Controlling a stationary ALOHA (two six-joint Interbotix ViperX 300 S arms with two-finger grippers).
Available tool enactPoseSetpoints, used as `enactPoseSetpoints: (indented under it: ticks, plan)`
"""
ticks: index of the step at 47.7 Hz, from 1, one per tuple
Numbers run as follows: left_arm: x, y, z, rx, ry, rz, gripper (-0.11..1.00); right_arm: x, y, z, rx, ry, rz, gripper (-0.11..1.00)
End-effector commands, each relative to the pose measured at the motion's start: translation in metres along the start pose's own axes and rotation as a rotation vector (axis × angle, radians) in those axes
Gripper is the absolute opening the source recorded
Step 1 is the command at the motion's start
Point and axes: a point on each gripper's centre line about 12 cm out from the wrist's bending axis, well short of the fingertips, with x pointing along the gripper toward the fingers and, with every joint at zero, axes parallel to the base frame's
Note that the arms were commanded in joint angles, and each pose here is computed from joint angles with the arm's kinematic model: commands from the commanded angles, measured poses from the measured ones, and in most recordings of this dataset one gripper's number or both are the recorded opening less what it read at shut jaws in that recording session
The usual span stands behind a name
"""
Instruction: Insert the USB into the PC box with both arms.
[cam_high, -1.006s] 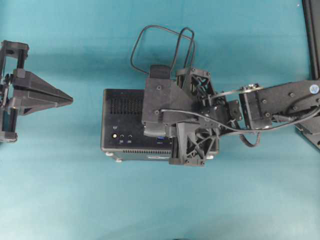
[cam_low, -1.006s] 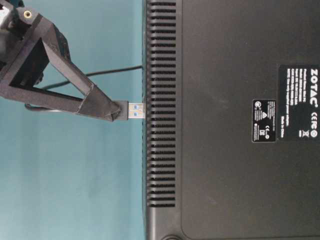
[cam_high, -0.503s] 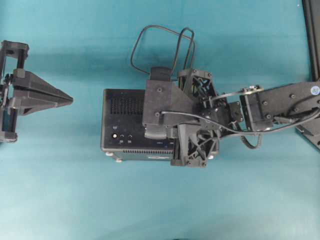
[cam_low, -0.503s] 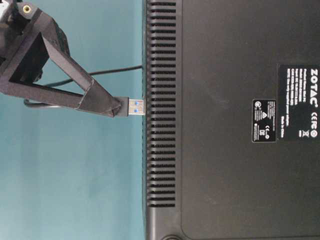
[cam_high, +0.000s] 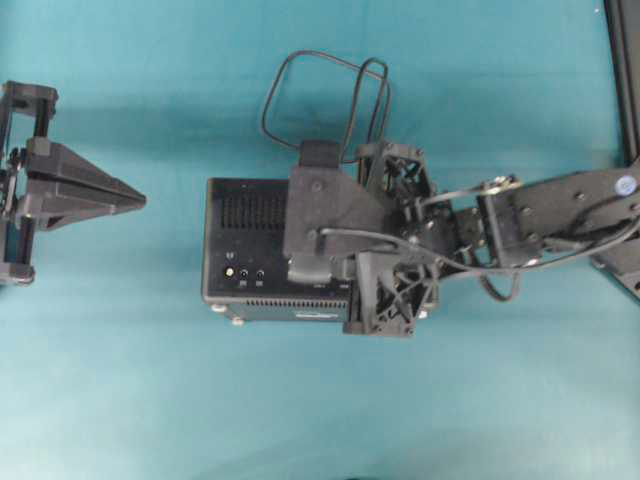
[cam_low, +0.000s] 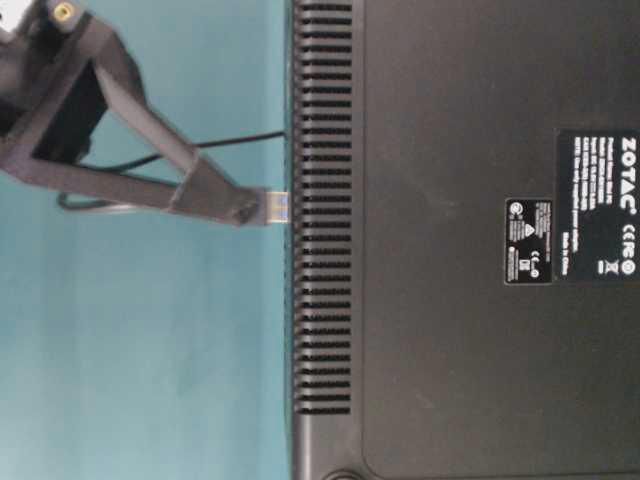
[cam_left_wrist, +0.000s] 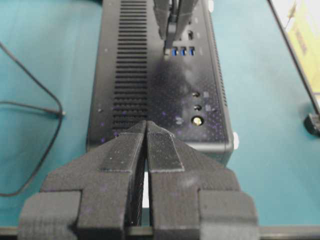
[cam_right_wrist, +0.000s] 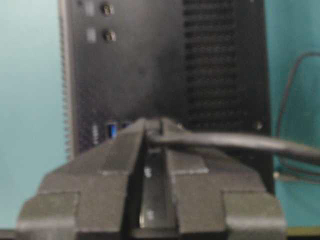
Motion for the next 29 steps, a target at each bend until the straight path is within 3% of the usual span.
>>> enactPoseSetpoints:
  ticks: [1,29]
  plan:
    - [0.000,-0.001,0.006,0.004,-0.022,-0.002,0.00,-0.008,0.006,0.003,-0.006,-0.017,0.014,0.08]
    - [0.000,-0.001,0.008,0.002,-0.031,-0.002,0.00,-0.005,-0.012,0.005,0.011,-0.011,-0.013,0.08]
